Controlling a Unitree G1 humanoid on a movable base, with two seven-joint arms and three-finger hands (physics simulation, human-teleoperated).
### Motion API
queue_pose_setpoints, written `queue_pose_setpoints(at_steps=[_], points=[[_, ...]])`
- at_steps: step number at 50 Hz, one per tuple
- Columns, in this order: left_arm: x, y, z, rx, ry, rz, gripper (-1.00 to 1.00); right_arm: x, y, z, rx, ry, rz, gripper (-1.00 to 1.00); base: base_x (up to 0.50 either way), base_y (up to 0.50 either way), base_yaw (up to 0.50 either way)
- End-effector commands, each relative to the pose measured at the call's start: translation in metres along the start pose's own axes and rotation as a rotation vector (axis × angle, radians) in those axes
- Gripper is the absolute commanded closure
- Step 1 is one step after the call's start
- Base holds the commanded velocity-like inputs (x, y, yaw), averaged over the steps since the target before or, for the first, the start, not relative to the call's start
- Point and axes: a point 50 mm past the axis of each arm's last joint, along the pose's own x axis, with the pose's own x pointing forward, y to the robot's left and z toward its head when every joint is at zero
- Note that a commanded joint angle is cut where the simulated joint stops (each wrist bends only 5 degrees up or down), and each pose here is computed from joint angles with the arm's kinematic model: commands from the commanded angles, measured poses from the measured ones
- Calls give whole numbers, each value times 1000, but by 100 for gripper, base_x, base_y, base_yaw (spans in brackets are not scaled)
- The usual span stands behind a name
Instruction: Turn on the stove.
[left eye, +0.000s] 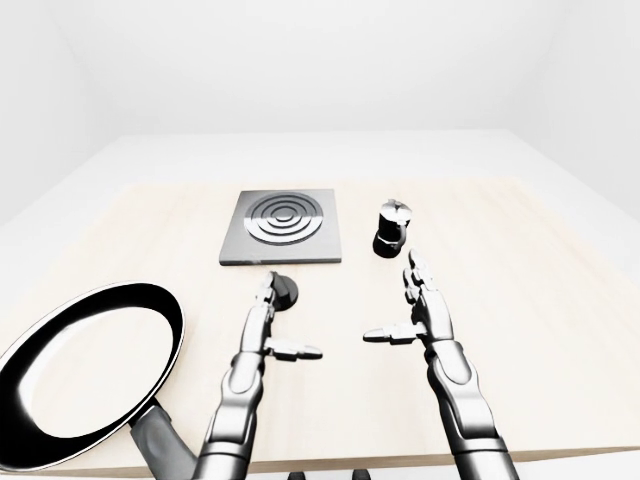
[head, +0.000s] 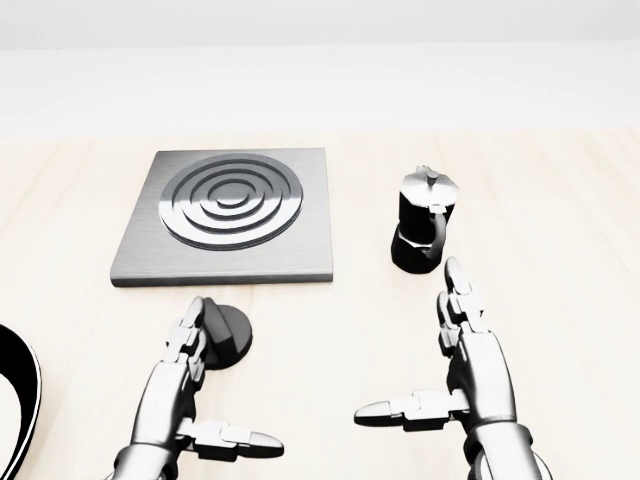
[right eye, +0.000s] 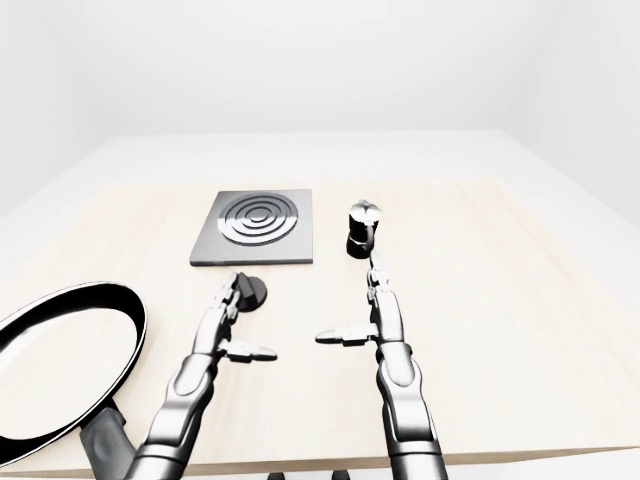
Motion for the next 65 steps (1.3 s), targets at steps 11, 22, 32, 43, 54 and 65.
queue_pose_setpoints(at_steps=[11, 22, 32, 43, 54, 65], points=[[-8, -29, 1, 18, 6, -98, -100, 0, 1, 0, -1, 0, 3, -100, 0, 0, 0], [-8, -34, 4, 22, -1, -115, -100, 0, 0, -2, 0, 0, 4, -100, 0, 0, 0], [-15, -25, 27, 22, -80, -74, -100, 0, 1, -1, -1, 1, 6, -100, 0, 0, 0], [-38, -25, 73, 49, -275, -70, -100, 0, 1, -1, 0, 3, 5, -100, 0, 0, 0], [-53, -19, 103, 68, -415, -45, -100, 0, 1, -1, 1, 6, 3, -100, 0, 0, 0], [-71, -8, 132, 97, -556, -11, -100, 1, 1, -1, 1, 9, 2, -100, 0, 0, 0]])
